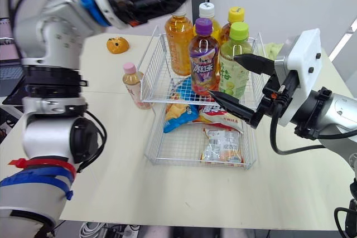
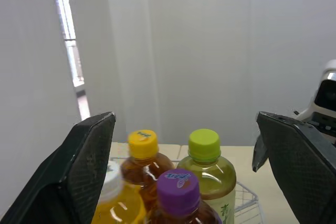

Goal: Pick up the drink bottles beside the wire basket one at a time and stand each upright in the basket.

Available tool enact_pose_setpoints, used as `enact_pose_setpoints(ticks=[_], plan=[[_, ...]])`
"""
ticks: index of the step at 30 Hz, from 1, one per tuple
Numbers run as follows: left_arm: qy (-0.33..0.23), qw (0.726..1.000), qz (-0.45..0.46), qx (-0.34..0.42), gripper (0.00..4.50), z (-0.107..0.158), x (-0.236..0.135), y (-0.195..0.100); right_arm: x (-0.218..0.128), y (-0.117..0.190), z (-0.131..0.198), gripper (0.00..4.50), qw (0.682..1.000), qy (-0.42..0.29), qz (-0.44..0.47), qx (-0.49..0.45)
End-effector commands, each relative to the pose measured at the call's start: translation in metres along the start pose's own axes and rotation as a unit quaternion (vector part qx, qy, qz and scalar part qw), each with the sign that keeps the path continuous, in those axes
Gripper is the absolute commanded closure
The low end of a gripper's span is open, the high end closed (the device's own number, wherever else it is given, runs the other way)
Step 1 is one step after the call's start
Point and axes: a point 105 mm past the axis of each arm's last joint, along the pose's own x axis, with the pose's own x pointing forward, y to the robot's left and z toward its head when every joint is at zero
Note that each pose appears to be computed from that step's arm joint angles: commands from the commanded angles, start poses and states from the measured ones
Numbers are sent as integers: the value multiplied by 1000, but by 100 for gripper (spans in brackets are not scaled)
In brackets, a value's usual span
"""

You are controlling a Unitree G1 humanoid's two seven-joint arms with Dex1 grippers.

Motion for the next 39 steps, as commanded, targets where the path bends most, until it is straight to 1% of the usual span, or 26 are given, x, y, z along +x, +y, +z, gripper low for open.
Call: enact_pose_setpoints(ticks=[1, 3, 6, 7, 9, 11, 14, 15, 18, 22, 24, 26, 29, 31, 35, 39], plan=[[-5, 996, 86, 32, 4, 15, -36, 12, 6, 3, 11, 0, 999, -30, 30, -5], [1, 989, 139, 42, 4, 16, -58, 18, 10, 2, 11, 0, 998, -36, 47, 1], [19, 970, 234, 63, 4, 7, -102, 23, 18, 2, 5, 0, 996, -37, 76, 7], [27, 959, 273, 70, 4, 1, -122, 21, 23, 2, 4, 0, 995, -41, 87, 11], [40, 940, 330, 74, 4, -11, -151, 16, 29, 1, 3, 0, 993, -49, 103, 14], [51, 928, 362, 73, 4, -21, -168, 9, 33, 1, 2, 0, 992, -54, 113, 14], [93, 899, 424, 48, 4, -65, -211, -22, 43, 1, -1, 0, 989, -60, 137, 17], [98, 893, 437, 41, 4, -73, -219, -29, 44, 1, -1, 0, 988, -62, 142, 17], [130, 871, 473, 11, 4, -111, -242, -62, 52, 1, -1, 0, 985, -68, 156, 16], [137, 859, 493, -9, 4, -132, -247, -87, 56, 0, -1, 0, 984, -72, 161, 15], [134, 856, 499, -14, 4, -137, -246, -92, 57, 0, 0, 0, 984, -74, 163, 14], [132, 857, 497, -13, 4, -137, -242, -90, 58, -1, 0, 0, 984, -74, 162, 13], [132, 861, 491, -7, 4, -137, -234, -77, 57, -2, 0, 0, 985, -73, 158, 9], [149, 858, 491, -3, 4, -142, -229, -63, 56, -2, 0, 0, 986, -72, 153, 7], [147, 876, 459, -6, 4, -149, -202, -37, 51, -3, 1, 0, 989, -66, 134, 2], [145, 886, 440, -4, 4, -155, -178, -13, 44, -4, 2, 0, 992, -58, 114, -4]])
